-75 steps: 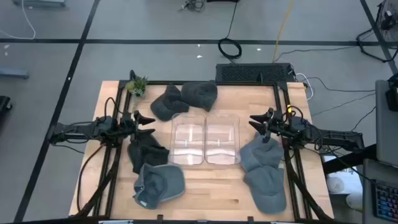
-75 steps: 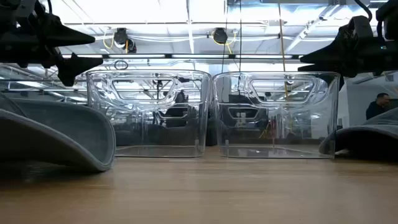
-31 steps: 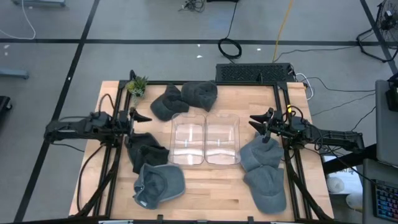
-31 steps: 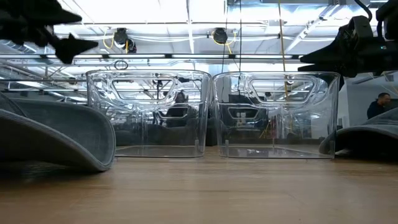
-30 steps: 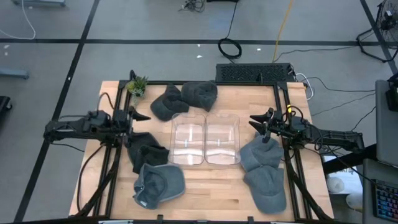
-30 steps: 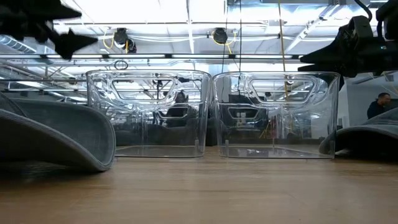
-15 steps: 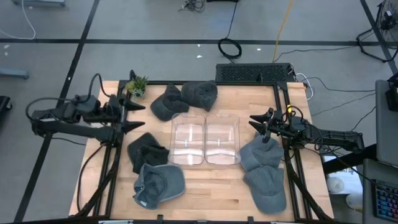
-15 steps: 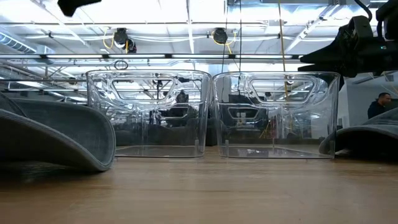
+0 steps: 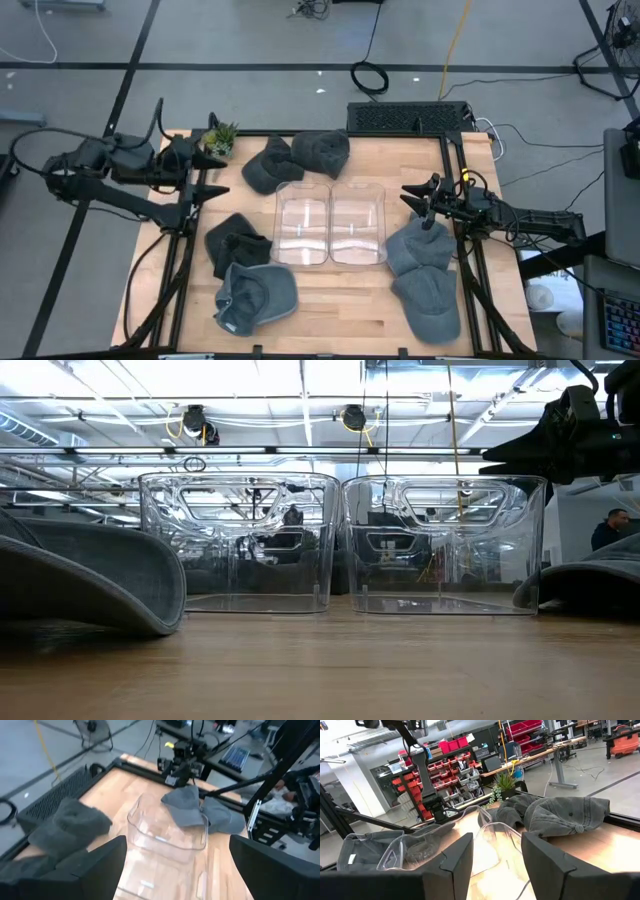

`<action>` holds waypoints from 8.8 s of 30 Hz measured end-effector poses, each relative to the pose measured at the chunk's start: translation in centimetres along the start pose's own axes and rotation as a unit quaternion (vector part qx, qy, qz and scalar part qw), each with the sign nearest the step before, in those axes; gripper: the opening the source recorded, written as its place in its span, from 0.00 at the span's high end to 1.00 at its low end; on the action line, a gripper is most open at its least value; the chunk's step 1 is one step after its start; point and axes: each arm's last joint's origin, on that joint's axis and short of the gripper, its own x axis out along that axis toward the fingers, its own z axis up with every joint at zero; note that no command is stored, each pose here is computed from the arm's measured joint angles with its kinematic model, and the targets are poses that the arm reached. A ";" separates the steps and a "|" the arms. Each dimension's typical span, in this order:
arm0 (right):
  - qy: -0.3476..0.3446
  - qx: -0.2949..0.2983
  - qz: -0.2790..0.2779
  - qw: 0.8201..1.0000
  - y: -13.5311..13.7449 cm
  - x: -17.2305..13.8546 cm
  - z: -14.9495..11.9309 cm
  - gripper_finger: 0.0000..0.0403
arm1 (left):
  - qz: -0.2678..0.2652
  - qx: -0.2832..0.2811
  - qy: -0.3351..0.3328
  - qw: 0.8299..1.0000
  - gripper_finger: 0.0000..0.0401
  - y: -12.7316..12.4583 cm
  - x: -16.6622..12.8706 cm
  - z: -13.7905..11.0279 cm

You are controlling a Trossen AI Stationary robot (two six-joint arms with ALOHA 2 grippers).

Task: Pick & Place hat
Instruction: Put the bottom left gray cap into the left transparent bin

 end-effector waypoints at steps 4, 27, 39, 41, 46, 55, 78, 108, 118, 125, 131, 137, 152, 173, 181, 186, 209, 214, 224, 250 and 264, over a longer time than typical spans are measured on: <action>0.000 0.000 0.000 1.000 0.0 0.0 0.0 0.61 | 0.020 -0.005 0.029 0.999 0.10 -1.1 0.1 1.1; 0.000 0.000 0.000 1.000 0.0 0.0 0.0 0.61 | 0.031 0.050 0.286 0.956 0.10 -6.0 2.6 0.8; 0.000 0.000 0.000 1.000 0.0 0.0 0.0 0.61 | 0.025 -0.024 0.396 0.918 0.10 -9.3 7.7 -0.5; 0.000 0.000 0.000 1.000 0.0 0.0 0.0 0.61 | 0.023 -0.022 0.413 0.910 0.10 -9.7 8.5 -0.8; 0.000 0.000 0.000 1.000 0.0 0.0 0.0 0.61 | 0.016 0.043 0.442 0.896 0.10 -9.9 10.1 -2.2; 0.000 0.000 0.000 1.000 0.0 0.0 0.0 0.61 | 0.064 0.091 0.469 0.876 0.10 -8.9 12.0 -5.5; 0.000 0.000 0.000 1.000 0.0 0.0 0.0 0.61 | 0.025 0.086 0.485 0.870 0.10 -6.9 18.1 -15.8; 0.000 0.000 0.000 1.000 0.0 0.0 0.0 0.61 | -0.033 0.057 0.456 0.887 0.55 -5.3 20.2 -21.0; 0.000 0.000 0.000 1.000 0.0 0.0 0.0 0.61 | -0.049 0.036 0.454 0.889 0.95 -4.7 20.6 -22.0; 0.000 0.000 0.000 1.000 0.0 0.0 0.0 0.61 | -0.055 0.025 0.460 0.886 0.97 -4.6 20.6 -22.4; 0.000 0.000 0.000 1.000 0.0 0.0 0.0 0.61 | -0.082 0.003 0.482 0.872 0.97 -5.0 20.2 -22.1; 0.000 0.000 0.000 1.000 0.0 0.0 0.0 0.61 | -0.059 0.022 0.468 0.881 0.97 -4.9 18.5 -20.3; 0.001 0.000 0.000 1.000 0.0 0.0 0.0 0.61 | -0.069 0.071 0.421 0.902 0.98 -5.2 14.7 -15.3; 0.001 0.000 0.000 1.000 0.0 0.0 0.0 0.61 | -0.005 0.185 0.374 0.909 0.98 -4.7 10.9 -6.9; 0.001 0.000 0.000 1.000 0.0 0.0 0.0 0.61 | 0.028 0.209 0.343 0.915 0.98 -4.4 9.0 -4.0; 0.001 0.000 0.000 1.000 0.0 0.0 0.0 0.61 | 0.050 0.243 0.309 0.918 0.98 -4.1 8.3 -2.4; 0.001 0.000 0.000 1.000 0.0 0.0 0.0 0.61 | 0.163 0.386 0.136 0.898 0.98 -4.1 4.2 3.9; 0.001 0.000 0.000 1.000 0.0 0.0 0.0 0.61 | 0.179 0.412 0.096 0.888 0.98 -4.3 4.0 4.9; 0.001 0.000 0.000 1.000 0.0 0.0 0.0 0.61 | 0.178 0.456 -0.011 0.872 0.98 -5.6 4.2 7.3; -0.005 0.054 0.002 0.999 0.0 0.0 0.1 0.61 | 0.202 0.519 -0.264 0.787 0.98 -8.0 6.5 13.2; -0.046 0.259 0.030 0.964 0.3 0.0 1.0 0.61 | 0.200 0.509 -0.292 0.785 0.98 -7.2 8.6 14.2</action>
